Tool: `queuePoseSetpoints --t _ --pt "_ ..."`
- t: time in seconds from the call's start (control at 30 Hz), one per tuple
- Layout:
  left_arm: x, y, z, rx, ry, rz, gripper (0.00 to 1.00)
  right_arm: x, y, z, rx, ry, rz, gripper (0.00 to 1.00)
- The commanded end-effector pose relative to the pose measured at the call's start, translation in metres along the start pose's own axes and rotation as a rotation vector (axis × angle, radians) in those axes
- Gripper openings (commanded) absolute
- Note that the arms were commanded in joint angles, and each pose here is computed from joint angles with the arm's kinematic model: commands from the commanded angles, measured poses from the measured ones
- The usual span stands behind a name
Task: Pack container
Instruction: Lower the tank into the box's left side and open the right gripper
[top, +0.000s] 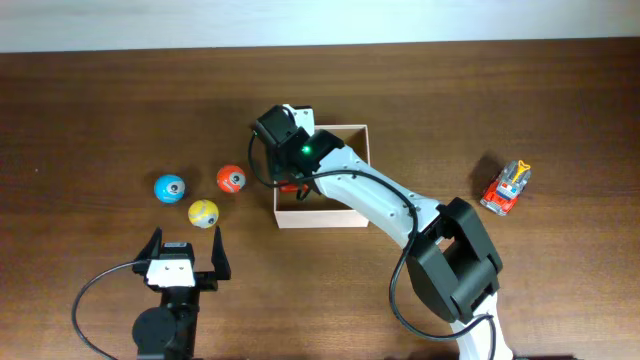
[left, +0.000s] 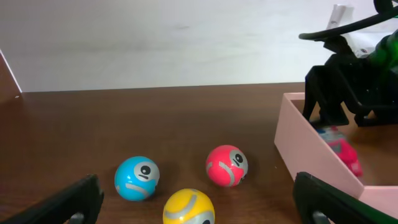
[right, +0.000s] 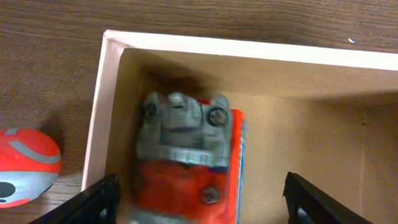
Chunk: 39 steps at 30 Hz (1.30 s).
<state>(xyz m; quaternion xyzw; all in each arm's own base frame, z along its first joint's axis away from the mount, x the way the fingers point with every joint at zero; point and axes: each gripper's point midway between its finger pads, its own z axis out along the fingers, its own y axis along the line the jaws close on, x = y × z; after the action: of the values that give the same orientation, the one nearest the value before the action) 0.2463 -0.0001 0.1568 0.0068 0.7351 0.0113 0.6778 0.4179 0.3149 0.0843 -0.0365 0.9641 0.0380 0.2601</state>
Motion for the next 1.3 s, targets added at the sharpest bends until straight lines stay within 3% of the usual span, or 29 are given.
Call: queuePoseSetpoints --t 0.0,0.4,0.63,0.87,1.27 --pt "0.0 0.002 0.0 -0.01 -0.004 0.018 0.99 -0.005 0.007 -0.003 -0.013 -0.016 -0.011 0.79" --pt "0.0 0.002 0.0 -0.01 -0.004 0.018 0.99 -0.026 0.012 -0.025 -0.032 -0.057 -0.079 0.79" --pt "0.0 0.002 0.0 -0.01 -0.004 0.018 0.99 -0.025 -0.003 -0.05 0.011 0.006 -0.088 0.51" --pt "0.0 0.002 0.0 -0.01 -0.004 0.018 0.99 -0.015 -0.033 -0.041 0.075 0.077 -0.073 0.28" --pt "0.0 0.002 0.0 -0.01 -0.004 0.018 0.99 0.005 -0.056 -0.007 0.117 0.122 -0.055 0.24"
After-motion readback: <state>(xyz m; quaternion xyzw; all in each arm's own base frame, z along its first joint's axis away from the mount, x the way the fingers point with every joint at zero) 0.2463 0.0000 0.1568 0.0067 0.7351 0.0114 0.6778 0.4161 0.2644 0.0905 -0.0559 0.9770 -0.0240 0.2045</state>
